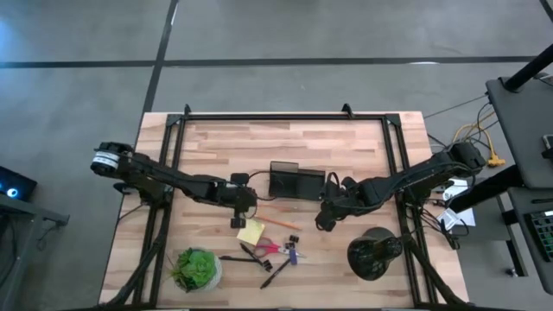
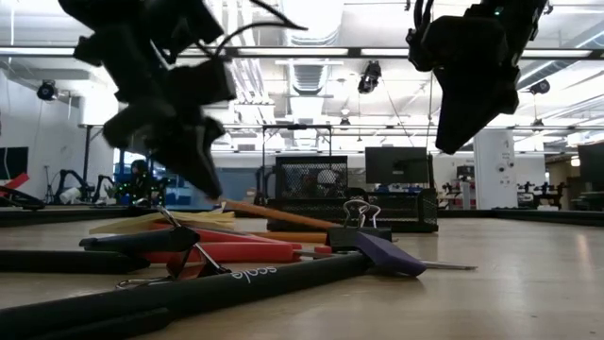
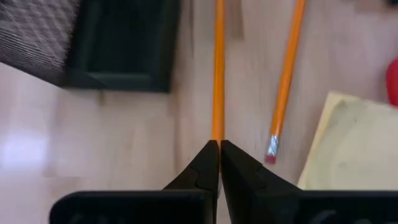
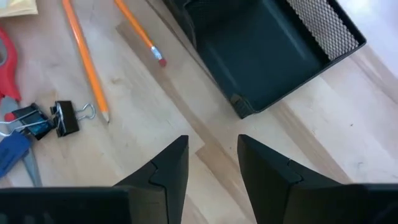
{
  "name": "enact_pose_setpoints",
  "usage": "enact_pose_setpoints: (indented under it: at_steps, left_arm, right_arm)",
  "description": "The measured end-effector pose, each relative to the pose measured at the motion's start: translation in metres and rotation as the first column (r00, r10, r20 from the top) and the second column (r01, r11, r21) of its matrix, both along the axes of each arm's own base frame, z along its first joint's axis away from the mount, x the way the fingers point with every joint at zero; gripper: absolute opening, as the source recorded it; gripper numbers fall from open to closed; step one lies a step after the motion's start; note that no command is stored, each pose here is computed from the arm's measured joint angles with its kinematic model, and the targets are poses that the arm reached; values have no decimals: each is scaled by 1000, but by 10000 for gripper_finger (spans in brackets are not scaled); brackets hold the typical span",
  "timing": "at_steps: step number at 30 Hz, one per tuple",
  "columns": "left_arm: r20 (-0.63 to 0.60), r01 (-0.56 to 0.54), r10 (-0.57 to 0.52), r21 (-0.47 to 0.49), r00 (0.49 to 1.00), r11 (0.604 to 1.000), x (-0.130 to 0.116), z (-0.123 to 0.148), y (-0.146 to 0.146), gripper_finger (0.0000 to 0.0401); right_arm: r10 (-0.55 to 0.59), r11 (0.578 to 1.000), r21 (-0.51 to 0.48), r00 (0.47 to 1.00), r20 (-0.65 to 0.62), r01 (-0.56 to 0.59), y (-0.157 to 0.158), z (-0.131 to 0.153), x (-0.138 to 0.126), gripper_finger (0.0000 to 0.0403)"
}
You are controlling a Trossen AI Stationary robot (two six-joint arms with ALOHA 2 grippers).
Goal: Pick and place office supplies into organizer
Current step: Put the top orange pencil into the desk organizer
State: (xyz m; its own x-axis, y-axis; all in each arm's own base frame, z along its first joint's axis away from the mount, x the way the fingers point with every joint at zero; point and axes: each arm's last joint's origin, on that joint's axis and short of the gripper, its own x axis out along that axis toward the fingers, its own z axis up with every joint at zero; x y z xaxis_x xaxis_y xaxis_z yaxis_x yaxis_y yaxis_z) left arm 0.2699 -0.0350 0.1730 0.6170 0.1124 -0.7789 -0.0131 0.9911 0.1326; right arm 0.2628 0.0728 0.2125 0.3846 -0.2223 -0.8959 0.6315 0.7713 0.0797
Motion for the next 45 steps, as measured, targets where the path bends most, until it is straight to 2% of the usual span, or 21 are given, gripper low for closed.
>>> enact_pose_setpoints:
  at_steps: [4,9,14,18,21,28,38,42,45]
  left_arm:
    - [46,-10,9,6,999,1000,-5,12,2,2]
    - [-19,1,-1,-3,1000,1000,-9,1,3,1]
    - [-75,-3,3,4,997,1000,-7,-13,3,1]
    - [-79,-21,23,33,997,999,-5,-16,3,0]
    - [-68,-57,58,21,996,998,-4,-16,3,0]
    - [-65,-133,131,-26,989,991,-6,-15,4,0]
    - [-56,-211,210,-11,976,977,-7,-15,6,0]
    - [-36,-240,241,35,970,970,-7,-15,7,0]
    - [-33,-240,242,46,970,970,-7,-15,7,0]
  right_arm:
    - [-10,1000,-5,1000,11,10,0,0,1,127]
    - [-8,1000,21,1000,12,8,0,0,1,131]
    - [121,991,55,991,61,-124,0,0,13,156]
    - [213,975,59,976,52,-216,-5,-17,30,185]
    - [251,966,60,968,25,-252,-6,-36,43,200]
    - [346,938,15,935,-78,-346,-12,-65,72,205]
    - [328,944,5,942,-64,-329,-28,-55,93,205]
    - [358,932,85,933,-45,-353,-36,-58,93,205]
    - [378,923,103,925,-51,-371,-36,-61,91,205]
